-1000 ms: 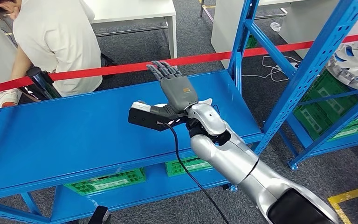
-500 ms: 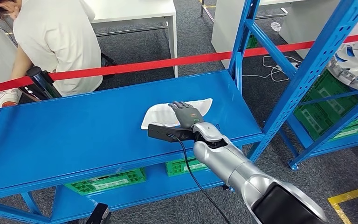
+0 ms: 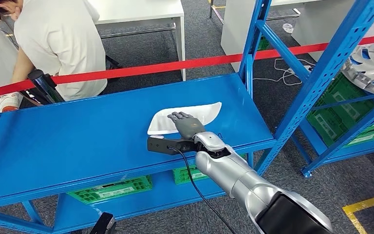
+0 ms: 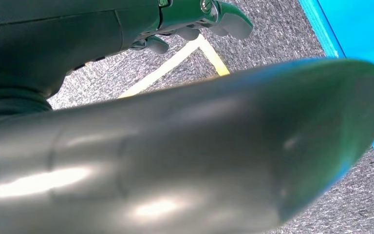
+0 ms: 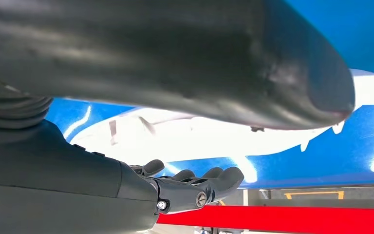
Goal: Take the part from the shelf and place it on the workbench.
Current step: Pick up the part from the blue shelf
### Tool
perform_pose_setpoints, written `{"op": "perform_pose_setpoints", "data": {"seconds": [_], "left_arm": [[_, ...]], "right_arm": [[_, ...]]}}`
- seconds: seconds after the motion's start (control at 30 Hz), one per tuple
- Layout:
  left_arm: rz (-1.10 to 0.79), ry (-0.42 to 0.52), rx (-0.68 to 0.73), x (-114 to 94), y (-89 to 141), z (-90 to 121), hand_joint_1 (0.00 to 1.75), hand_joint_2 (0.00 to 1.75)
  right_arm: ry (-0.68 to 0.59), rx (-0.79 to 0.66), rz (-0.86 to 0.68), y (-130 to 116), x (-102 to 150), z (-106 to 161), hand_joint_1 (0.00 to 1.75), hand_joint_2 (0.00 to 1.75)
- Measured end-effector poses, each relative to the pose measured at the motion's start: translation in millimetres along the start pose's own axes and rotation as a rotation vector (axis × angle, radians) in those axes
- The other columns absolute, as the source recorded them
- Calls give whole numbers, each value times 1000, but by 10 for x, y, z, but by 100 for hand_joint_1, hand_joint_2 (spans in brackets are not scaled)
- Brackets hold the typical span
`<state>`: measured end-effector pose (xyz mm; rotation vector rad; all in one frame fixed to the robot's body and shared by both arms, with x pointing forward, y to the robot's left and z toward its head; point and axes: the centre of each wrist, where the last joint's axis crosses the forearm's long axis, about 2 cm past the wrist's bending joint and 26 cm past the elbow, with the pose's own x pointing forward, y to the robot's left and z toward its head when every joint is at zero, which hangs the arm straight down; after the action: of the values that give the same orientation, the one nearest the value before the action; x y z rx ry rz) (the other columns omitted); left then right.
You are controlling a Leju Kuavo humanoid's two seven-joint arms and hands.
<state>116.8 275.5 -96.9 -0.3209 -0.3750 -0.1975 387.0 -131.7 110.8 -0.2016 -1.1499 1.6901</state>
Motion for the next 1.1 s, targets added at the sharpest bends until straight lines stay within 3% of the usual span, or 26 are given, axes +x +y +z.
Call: {"op": "perform_pose_setpoints", "data": {"seconds": [0.37, 1.1], "left_arm": [[7, -21, 25, -14, -34, -10, 0, 0], [22, -19, 18, -58, -140, -35, 0, 0]], "right_arm": [[-36, 12, 45, 16, 137, -46, 0, 0], [-24, 32, 66, 76, 157, -56, 0, 0]]}}
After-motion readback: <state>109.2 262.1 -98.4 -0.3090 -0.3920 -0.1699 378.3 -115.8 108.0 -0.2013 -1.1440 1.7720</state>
